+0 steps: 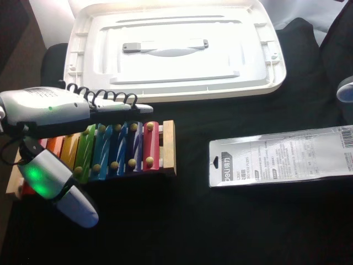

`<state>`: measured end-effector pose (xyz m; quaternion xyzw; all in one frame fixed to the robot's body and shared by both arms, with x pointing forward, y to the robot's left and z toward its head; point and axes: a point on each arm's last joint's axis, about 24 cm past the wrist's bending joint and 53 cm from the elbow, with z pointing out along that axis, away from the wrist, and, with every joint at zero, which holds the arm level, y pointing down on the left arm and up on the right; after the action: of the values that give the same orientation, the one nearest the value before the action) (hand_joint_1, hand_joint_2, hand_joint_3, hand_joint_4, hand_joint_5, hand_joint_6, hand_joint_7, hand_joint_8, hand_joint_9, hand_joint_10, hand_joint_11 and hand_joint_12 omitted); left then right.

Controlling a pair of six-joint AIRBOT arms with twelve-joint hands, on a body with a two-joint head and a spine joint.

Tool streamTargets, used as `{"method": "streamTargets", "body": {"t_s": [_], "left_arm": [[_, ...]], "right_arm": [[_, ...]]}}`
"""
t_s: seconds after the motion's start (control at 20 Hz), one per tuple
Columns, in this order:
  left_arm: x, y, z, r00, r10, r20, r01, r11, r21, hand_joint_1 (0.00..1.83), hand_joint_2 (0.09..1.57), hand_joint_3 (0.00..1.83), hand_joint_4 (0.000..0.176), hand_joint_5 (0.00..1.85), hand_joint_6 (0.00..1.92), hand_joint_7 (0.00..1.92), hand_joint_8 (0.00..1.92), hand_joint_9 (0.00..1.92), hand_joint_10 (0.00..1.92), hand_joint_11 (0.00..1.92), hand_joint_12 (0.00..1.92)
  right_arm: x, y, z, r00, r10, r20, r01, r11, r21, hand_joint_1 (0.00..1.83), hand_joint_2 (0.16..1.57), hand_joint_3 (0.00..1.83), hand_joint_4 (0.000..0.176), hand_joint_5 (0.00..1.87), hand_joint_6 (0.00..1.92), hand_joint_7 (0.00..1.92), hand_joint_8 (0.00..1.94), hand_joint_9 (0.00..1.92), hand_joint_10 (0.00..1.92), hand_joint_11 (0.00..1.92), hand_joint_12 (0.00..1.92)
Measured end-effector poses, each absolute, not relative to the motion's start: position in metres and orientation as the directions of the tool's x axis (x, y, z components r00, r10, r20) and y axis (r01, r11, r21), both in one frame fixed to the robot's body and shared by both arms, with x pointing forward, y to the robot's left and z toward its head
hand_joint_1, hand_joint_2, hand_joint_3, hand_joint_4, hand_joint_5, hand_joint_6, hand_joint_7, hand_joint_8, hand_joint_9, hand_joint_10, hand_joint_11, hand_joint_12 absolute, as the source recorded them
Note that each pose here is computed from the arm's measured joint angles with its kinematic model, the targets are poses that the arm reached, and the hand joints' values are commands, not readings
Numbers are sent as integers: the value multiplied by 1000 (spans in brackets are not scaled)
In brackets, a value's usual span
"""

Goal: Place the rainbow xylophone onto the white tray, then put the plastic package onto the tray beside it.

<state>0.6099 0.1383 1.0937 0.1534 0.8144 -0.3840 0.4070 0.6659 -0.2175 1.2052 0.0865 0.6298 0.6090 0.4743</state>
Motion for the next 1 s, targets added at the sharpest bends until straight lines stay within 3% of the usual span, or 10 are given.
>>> {"method": "streamTargets", "body": {"t_s": [0.05,0.3,0.4,0.5,0.6,0.65,0.7,0.75,0.85,1.0], "left_arm": [[613,140,1093,-622,-71,-780,556,662,-503,640,568,2,1,0,0,131,9,202,15,222,107],[622,144,1091,-624,-93,-776,534,675,-510,629,572,3,2,0,0,135,7,192,7,199,90],[626,148,1092,-622,-103,-776,523,682,-511,665,588,9,14,0,0,128,2,176,0,179,80],[628,149,1091,-623,-109,-775,514,690,-510,659,596,8,30,0,0,101,3,155,2,186,80],[629,151,1090,-620,-101,-778,514,696,-501,677,590,4,42,0,0,114,7,160,3,175,74],[629,152,1088,-620,-96,-779,514,701,-495,643,596,6,22,0,0,130,12,179,11,194,83],[629,153,1087,-620,-91,-779,511,707,-489,648,587,1,26,0,0,126,9,174,7,184,78],[630,154,1085,-620,-86,-780,508,713,-483,635,589,2,15,0,0,121,6,183,10,195,83],[631,155,1082,-621,-82,-779,503,720,-478,623,590,2,25,0,0,115,3,180,7,180,77],[632,152,1078,-622,-72,-780,508,721,-472,610,592,2,17,0,0,124,4,160,0,155,65]], "right_arm": [[666,-217,1206,-535,687,-492,-470,241,849,835,755,0,8,61,5,145,4,114,2,184,42],[666,-217,1205,-536,687,-490,-469,240,850,785,736,0,0,56,0,165,7,129,5,207,49],[665,-216,1205,-539,687,-487,-471,234,851,792,739,0,0,58,1,160,4,125,3,196,44],[665,-214,1204,-541,685,-487,-471,233,851,795,733,0,21,61,2,158,2,118,0,186,39],[665,-214,1205,-541,686,-487,-472,232,851,773,721,0,15,61,2,153,0,108,0,171,32],[665,-214,1205,-541,686,-487,-472,232,851,758,716,0,10,60,1,151,0,102,0,166,29],[664,-214,1204,-543,684,-487,-472,232,851,733,711,0,9,58,0,151,0,105,2,175,33],[664,-214,1204,-543,684,-488,-472,232,851,709,705,0,3,53,0,145,0,105,2,179,35],[664,-213,1204,-544,683,-487,-472,231,851,682,688,0,6,52,0,147,1,117,6,187,37],[663,-212,1204,-548,679,-489,-474,230,850,668,689,0,0,52,0,145,0,122,6,201,42]]}}
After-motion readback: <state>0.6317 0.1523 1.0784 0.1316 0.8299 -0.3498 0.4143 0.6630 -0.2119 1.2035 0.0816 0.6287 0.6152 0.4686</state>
